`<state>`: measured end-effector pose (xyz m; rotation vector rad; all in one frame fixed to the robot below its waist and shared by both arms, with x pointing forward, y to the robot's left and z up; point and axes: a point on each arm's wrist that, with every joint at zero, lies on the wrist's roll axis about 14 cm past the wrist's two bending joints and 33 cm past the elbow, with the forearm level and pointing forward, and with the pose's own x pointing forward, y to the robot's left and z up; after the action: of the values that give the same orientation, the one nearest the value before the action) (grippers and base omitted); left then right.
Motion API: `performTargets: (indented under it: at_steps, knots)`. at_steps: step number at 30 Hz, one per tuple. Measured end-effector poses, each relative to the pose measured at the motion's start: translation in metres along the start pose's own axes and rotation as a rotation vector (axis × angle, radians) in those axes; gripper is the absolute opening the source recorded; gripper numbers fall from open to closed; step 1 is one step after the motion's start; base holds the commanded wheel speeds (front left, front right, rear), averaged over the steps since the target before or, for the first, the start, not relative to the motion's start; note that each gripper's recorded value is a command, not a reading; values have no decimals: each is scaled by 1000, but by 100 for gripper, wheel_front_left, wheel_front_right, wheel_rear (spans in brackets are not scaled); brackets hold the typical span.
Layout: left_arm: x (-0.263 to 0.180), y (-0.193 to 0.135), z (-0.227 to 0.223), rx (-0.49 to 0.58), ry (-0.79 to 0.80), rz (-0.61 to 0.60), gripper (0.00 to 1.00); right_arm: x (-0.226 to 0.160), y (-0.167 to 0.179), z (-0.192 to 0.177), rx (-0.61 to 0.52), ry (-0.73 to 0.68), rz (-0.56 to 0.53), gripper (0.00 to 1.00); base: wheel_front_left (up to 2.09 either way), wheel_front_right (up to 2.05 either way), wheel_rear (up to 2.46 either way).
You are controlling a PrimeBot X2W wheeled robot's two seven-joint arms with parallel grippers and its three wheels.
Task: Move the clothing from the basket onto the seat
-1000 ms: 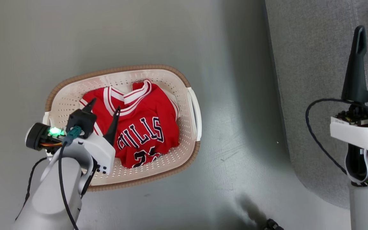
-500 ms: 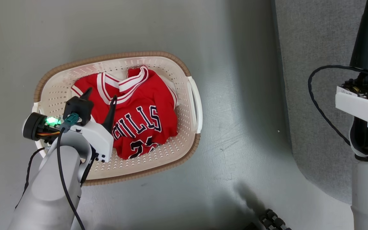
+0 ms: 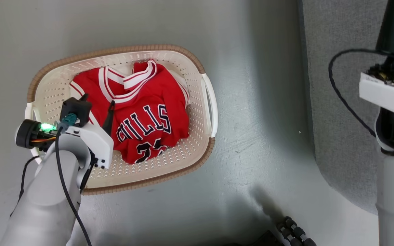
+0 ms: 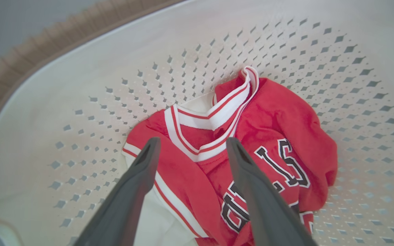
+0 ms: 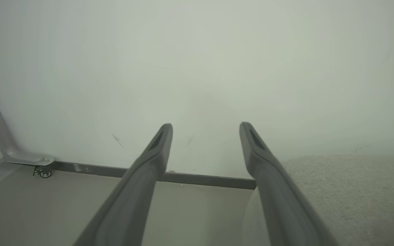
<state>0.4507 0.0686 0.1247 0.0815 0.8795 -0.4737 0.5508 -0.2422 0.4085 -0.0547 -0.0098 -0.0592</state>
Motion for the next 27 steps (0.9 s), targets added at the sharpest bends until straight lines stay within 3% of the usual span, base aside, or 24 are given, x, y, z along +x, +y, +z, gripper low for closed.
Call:
performTargets:
  at_steps: [15,27]
  knots:
    - [18,14,-6,-56,37,44,100,26,27,-2,-10,-16,90,100,0,0,0]
    - [18,-3,-16,-72,72,15,100,29,26,-10,-20,-2,92,100,0,0,0]
